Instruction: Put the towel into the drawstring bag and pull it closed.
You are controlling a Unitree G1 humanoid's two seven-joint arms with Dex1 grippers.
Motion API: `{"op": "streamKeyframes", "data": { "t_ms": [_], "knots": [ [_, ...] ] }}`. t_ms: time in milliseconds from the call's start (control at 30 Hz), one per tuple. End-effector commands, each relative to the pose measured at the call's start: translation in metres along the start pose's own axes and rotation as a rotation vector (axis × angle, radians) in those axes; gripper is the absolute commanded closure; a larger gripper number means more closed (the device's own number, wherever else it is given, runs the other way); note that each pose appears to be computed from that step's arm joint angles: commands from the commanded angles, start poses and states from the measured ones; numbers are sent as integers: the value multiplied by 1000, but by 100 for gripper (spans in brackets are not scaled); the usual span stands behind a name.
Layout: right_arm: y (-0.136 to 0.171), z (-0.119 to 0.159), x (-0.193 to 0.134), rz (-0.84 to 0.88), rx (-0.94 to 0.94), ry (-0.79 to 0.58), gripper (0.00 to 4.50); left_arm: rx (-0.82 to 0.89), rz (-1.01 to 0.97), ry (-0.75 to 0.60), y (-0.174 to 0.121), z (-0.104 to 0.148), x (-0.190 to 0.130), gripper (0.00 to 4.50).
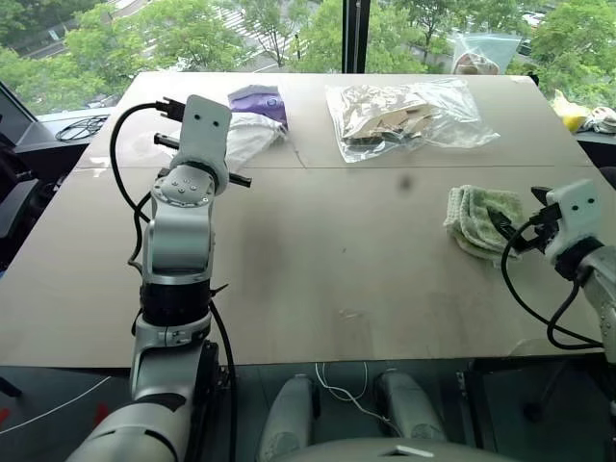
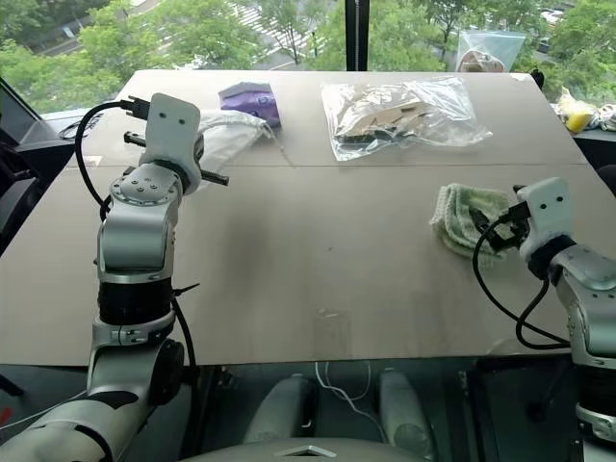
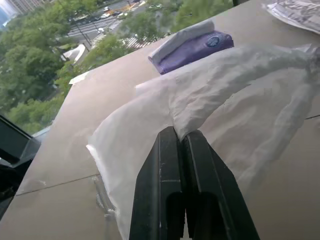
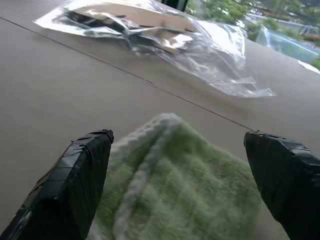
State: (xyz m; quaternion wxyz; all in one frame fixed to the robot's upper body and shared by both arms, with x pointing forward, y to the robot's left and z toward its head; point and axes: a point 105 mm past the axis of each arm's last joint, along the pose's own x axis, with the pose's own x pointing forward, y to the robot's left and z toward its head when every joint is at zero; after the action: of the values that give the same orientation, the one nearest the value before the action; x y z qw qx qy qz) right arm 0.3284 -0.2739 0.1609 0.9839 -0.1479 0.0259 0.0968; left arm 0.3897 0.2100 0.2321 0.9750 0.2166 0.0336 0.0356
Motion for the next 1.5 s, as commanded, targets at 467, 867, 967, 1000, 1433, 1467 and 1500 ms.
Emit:
{"op": "streamKeyframes", "data": {
  "t_ms": [467,867,967,1000,1433,1467,1500],
  "knots": [
    [18,-44,45,49,953,147,0,10,-105,-18,-25,11,-7,445],
    [87,-37,83,251,677,219,0,21,-105,-17,-25,8,-7,445],
    [109,-38,86,329,508,247,0,23,-104,-13,-26,6,-7,445],
    [114,-38,86,351,486,247,0,24,-105,-12,-26,6,-8,445],
    [143,-66,75,511,140,331,154,39,-109,-5,-29,0,-6,450],
    [145,-60,76,523,104,291,191,41,-110,-4,-29,-1,-6,450],
    [146,-55,77,532,57,248,241,41,-111,-3,-29,-1,-6,450]
  ]
}}
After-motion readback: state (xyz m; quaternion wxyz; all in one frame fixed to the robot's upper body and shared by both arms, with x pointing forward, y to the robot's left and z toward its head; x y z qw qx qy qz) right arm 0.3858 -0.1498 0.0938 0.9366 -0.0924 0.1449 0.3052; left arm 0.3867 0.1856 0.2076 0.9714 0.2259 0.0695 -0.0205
